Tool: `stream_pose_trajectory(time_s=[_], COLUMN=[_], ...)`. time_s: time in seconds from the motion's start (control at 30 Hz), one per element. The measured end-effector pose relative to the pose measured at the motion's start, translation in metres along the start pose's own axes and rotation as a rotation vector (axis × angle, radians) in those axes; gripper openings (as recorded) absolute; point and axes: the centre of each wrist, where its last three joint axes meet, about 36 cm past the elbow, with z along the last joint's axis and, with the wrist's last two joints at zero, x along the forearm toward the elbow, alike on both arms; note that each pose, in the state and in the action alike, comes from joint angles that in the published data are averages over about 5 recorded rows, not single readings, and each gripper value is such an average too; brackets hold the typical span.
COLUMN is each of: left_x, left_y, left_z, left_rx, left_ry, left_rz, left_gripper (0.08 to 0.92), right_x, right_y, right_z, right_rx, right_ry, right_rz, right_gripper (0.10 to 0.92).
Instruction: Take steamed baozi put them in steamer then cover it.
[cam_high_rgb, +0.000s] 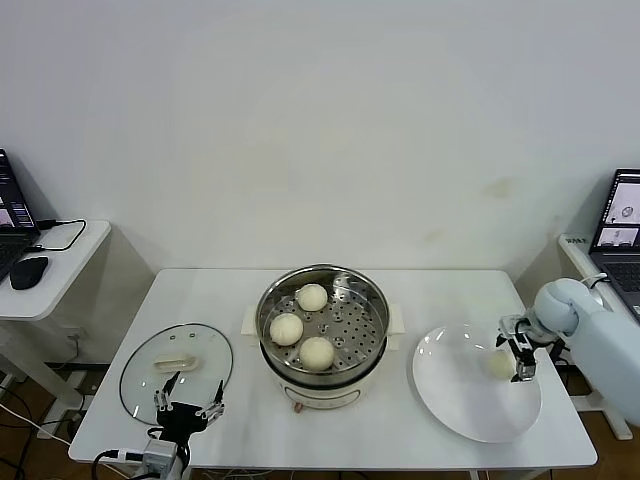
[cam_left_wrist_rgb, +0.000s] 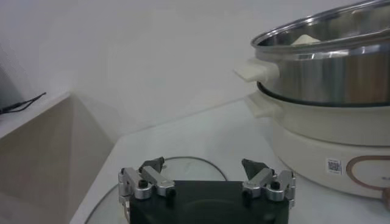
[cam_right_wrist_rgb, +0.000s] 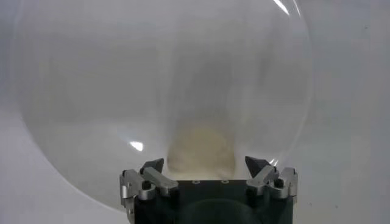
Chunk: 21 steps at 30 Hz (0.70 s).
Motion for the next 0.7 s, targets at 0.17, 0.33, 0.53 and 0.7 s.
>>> stream_pose_trajectory(time_s=[0.17, 0.33, 0.53, 0.7], left_x=[-0.001, -0.001, -0.003, -0.004], left_y=[0.000, -0.001, -0.003, -0.006], left_z=[0.000, 0.000, 0.000, 0.000], left_rx=[0.001, 0.002, 0.006, 0.009], left_ry=[-0.001, -0.001, -0.003, -0.004], left_rz=[0.001, 0.003, 0.005, 0.008], left_gripper=[0.823, 0.823, 0.823, 0.823], right_x=[0.000, 0.002, 0.007, 0.019], right_y=[0.001, 0.000, -0.003, -0.006], right_z=[0.001, 0.001, 0.001, 0.001], right_rx=[-0.004, -0.014, -0.026, -0.035], right_ry=[0.005, 0.002, -0.004, -0.015], right_rz=[0.001, 0.010, 0.018, 0.024], right_gripper=[0.702, 0.645, 0.615, 0.603])
